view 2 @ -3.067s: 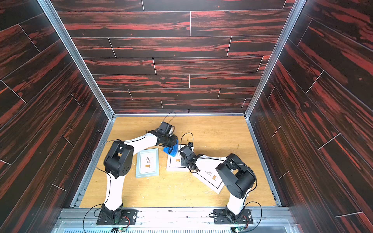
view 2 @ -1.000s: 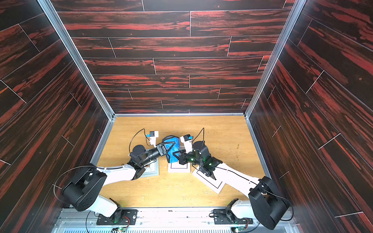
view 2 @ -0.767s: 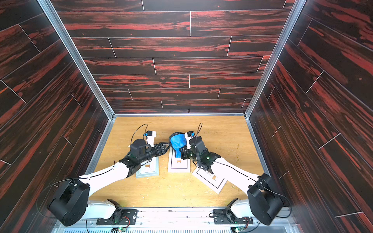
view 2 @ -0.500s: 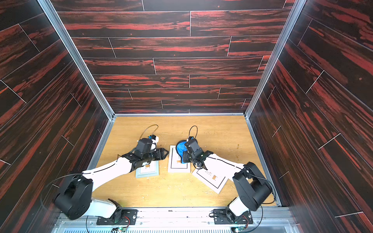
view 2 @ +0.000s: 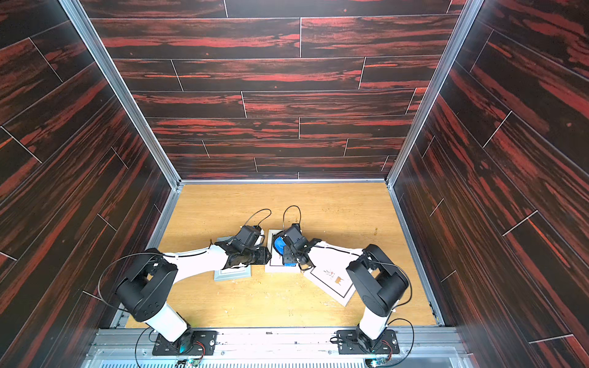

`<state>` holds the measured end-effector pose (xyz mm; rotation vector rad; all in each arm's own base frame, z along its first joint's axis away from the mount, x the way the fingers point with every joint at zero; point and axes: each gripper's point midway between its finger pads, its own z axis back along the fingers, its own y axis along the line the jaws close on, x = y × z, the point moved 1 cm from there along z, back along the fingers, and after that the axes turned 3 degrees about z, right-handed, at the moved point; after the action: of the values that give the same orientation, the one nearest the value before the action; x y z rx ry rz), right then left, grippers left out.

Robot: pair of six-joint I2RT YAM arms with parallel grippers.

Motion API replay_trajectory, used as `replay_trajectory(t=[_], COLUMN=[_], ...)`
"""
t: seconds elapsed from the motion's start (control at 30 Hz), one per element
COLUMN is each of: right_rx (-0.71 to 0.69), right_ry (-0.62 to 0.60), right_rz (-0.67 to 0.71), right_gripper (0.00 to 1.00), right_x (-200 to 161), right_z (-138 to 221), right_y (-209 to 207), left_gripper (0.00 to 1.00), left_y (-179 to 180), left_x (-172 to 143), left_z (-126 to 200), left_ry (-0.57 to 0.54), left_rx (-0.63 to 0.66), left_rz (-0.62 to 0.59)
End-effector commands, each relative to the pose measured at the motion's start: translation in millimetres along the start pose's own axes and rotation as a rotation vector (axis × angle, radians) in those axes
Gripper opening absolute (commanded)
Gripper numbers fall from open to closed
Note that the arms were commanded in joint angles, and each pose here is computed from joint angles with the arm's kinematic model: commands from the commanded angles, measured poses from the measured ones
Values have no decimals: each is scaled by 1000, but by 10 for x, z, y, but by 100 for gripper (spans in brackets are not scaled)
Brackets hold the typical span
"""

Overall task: Wipe the picture frame with a cloth
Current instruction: Wipe the dirt from the picture frame.

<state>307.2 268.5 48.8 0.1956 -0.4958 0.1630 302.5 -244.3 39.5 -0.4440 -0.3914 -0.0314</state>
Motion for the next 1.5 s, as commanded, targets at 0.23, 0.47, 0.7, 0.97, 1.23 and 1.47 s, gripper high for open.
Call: replay_trajectory(t=[0.23, 0.47, 0.7, 0.97, 1.23, 1.47], right_rx=[-138, -116, -128, -91, -101, -37], right_ry=[58, 69, 33, 130, 95, 132], right_rz=[-5, -30, -51, -60, 1, -16], right_gripper=[0, 0, 0, 0, 0, 0], right_x=[22, -272, 319, -293, -138, -12], right_z=[-142, 1, -301, -246, -161, -342], right_y=[-247, -297, -286, -331, -273, -140], left_gripper=[35, 34, 35, 36, 29, 27], left_y=[191, 220, 96, 87, 214, 231], left_x=[-88, -111, -139, -146, -183, -177], left_z=[-140, -155, -167, -338, -359, -314], left_ry=[18, 21, 34, 68, 88, 59], left_rx=[97, 104, 23, 22, 93, 93], left_rz=[21, 18, 14, 24, 12, 50])
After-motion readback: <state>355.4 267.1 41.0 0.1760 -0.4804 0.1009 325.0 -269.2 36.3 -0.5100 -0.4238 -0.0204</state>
